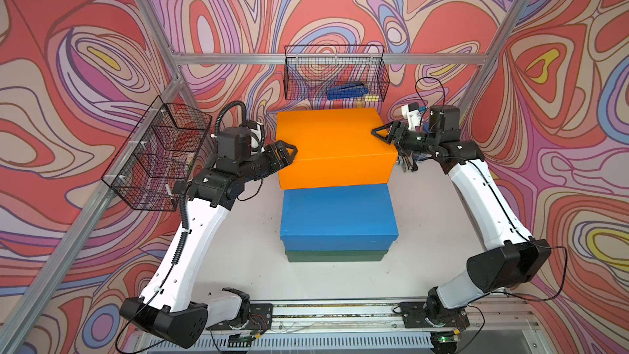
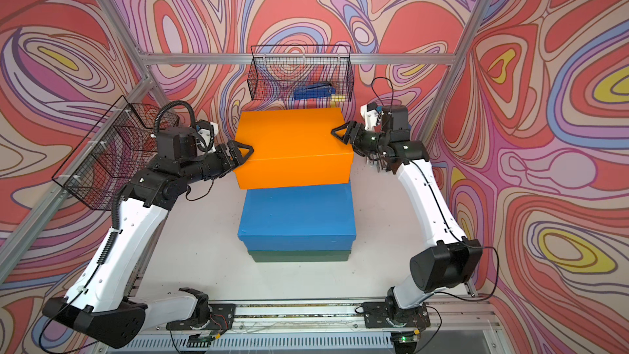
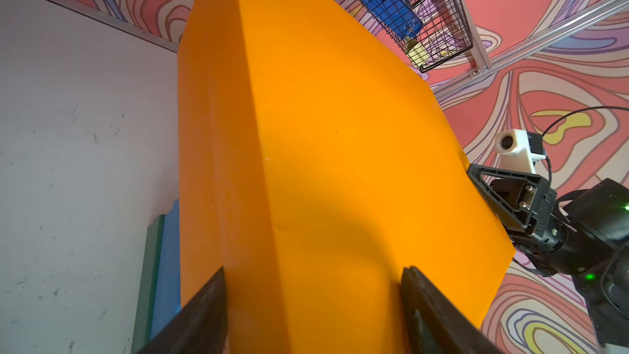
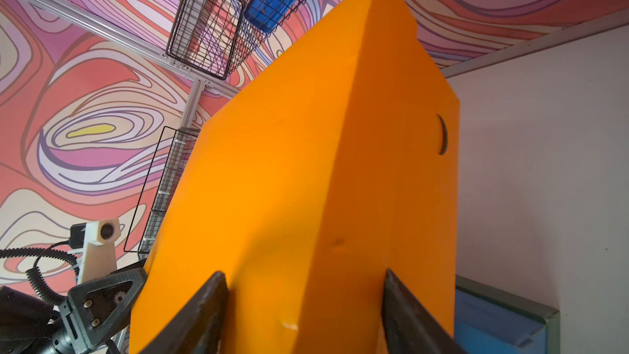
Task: Stack the shoeboxes
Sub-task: Place the shoebox at the shoebox.
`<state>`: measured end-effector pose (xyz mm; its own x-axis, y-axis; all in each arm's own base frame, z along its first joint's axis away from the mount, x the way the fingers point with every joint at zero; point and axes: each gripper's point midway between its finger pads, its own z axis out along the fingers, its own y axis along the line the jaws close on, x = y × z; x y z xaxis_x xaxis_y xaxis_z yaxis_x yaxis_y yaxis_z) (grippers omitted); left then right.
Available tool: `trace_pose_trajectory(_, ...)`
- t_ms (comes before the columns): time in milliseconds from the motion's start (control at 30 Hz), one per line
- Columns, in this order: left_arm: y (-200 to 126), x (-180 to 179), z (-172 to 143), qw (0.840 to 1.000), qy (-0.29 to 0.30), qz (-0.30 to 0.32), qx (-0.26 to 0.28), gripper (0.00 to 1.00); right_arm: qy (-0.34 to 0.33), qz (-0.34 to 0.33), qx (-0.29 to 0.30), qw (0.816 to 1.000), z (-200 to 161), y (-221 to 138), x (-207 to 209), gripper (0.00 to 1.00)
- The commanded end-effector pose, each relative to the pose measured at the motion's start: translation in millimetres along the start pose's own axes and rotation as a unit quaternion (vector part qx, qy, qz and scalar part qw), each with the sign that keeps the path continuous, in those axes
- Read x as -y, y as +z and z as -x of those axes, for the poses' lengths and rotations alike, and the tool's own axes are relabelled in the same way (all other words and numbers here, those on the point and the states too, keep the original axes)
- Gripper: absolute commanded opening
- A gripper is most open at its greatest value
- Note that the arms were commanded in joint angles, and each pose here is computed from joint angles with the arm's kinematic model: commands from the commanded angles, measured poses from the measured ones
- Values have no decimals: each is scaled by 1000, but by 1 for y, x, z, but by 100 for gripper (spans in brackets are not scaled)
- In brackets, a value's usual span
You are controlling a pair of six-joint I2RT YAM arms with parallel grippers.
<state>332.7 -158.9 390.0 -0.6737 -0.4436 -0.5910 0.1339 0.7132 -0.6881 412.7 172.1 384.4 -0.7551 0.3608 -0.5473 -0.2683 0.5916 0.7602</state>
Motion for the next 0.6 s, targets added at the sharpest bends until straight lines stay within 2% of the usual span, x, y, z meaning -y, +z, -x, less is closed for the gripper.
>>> trace_pose_trajectory(0, -5, 48, -46, 988, 57, -110, -88, 77, -19, 73, -70, 995, -49, 0, -49, 71)
trace_pose_trajectory(233, -16, 42, -64, 988, 68, -99, -99, 77, -21, 60, -67, 996, -64, -18, -48, 71)
trace_pose_trajectory(567, -25, 31, -78, 988, 77, -81, -103, 77, -7, 57, -66, 996, -78, -24, -39, 70)
